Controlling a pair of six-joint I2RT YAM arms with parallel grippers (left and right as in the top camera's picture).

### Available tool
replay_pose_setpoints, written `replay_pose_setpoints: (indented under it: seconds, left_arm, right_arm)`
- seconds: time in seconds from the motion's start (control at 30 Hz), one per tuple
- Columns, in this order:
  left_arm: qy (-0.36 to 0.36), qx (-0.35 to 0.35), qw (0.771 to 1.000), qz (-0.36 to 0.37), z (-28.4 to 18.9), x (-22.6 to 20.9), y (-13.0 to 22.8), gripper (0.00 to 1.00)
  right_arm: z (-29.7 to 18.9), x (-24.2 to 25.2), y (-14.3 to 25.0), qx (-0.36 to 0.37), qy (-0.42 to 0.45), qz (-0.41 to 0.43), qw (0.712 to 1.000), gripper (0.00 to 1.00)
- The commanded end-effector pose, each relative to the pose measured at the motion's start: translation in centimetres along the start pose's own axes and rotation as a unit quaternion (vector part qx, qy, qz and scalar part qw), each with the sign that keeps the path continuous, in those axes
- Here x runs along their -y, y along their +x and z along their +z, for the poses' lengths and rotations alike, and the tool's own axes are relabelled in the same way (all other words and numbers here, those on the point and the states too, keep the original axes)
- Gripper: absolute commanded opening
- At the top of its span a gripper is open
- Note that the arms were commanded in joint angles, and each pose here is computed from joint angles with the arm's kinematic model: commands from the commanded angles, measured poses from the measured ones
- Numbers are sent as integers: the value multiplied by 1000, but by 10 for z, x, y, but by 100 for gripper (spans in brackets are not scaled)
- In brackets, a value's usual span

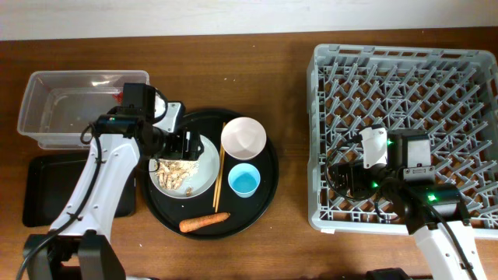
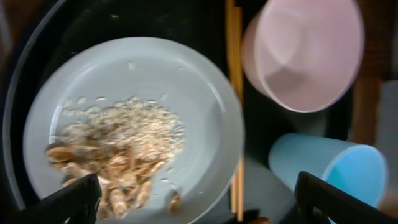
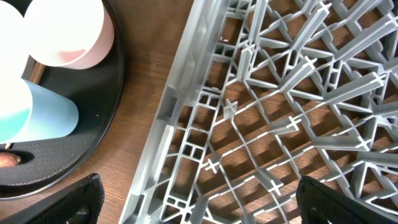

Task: Sort waste into correct bins and load items into the dishwasher rack
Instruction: 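Grasp the light-blue cup with the left gripper and lift it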

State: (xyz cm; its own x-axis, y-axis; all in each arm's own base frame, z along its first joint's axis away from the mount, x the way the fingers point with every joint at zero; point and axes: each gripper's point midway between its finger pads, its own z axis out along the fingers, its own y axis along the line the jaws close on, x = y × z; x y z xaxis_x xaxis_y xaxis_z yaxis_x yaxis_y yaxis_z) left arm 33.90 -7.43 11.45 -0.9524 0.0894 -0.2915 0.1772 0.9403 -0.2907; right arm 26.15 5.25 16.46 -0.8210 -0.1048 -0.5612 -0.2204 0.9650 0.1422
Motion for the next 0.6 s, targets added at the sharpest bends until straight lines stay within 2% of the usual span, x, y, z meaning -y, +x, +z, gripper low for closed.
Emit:
replay_pose_setpoints:
  seconds: [0.0, 0.2, 0.27, 0.33, 0.4, 0.57]
  left_arm:
    - [51, 2, 999, 11, -4, 24, 1, 93]
    - [17, -44, 992, 116, 16, 76, 26, 89]
    - [13, -63, 987, 148, 24, 93, 38, 82]
    - [-6, -84, 982, 167, 35, 96, 50, 81]
    - [-7, -114, 978, 172, 50, 96, 63, 75]
    - [-14, -152, 976, 153, 83, 88, 72, 27]
  right_arm:
    - [-5, -1, -7, 10, 3, -1, 1000, 98]
    - [-5, -1, -7, 10, 3, -1, 1000, 98]
    - [-5, -1, -6, 9, 3, 0, 1000, 98]
    - [-5, -1, -5, 7, 3, 0, 1000, 98]
    - [-5, -1, -5, 7, 3, 0, 1000, 98]
    - [-5, -1, -5, 7, 3, 0, 1000, 98]
